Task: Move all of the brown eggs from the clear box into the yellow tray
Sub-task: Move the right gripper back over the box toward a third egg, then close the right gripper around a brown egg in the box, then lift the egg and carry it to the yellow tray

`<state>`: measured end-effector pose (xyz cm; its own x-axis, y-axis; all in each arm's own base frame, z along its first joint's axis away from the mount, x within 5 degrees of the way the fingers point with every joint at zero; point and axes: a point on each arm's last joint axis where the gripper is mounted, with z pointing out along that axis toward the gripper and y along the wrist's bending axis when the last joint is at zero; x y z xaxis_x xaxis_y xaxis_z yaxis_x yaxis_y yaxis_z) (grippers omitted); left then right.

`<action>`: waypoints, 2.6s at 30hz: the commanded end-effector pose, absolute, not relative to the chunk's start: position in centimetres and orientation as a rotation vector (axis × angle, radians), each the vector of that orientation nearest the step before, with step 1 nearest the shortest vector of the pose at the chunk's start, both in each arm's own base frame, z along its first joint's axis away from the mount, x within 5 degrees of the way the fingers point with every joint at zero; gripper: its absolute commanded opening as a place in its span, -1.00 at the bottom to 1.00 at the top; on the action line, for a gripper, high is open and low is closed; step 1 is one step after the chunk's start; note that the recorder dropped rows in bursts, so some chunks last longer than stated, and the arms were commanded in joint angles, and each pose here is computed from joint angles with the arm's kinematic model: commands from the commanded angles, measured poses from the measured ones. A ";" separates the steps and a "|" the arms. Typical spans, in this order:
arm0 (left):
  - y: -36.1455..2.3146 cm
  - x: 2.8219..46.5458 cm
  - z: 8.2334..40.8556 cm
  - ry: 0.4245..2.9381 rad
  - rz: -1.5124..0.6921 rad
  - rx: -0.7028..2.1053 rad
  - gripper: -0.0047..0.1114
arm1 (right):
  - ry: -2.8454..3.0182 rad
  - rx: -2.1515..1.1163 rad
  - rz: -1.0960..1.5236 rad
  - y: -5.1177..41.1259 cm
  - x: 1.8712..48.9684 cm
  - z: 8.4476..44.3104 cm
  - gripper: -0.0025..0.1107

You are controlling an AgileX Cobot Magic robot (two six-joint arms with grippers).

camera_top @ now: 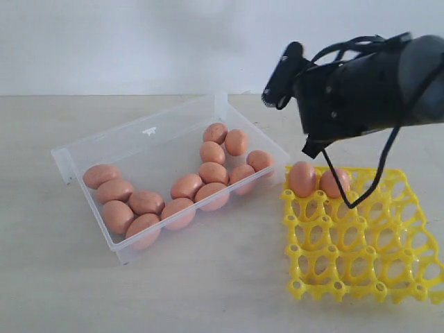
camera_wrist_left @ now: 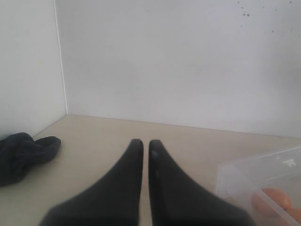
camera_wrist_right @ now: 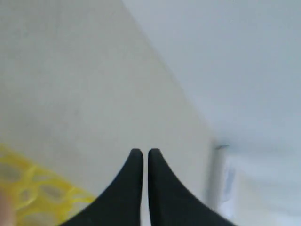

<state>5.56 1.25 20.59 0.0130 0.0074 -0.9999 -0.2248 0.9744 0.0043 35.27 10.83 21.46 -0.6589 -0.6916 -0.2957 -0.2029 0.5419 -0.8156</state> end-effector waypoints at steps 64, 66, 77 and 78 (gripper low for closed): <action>1.2 5.5 20.8 1.529 0.186 -0.170 -0.85 | 2.051 -1.569 0.089 30.7 38.7 13.4 -0.55; 1.2 5.5 20.8 1.529 0.186 -0.170 -0.85 | 2.043 -1.555 0.089 30.8 38.8 13.6 -0.94; 1.3 5.5 20.9 1.527 0.187 -0.170 -0.85 | 2.138 -1.038 0.367 29.0 38.5 21.2 -0.96; 1.3 5.5 20.9 1.527 0.187 -0.170 -0.85 | 2.137 -1.005 0.380 28.2 38.3 21.9 -0.96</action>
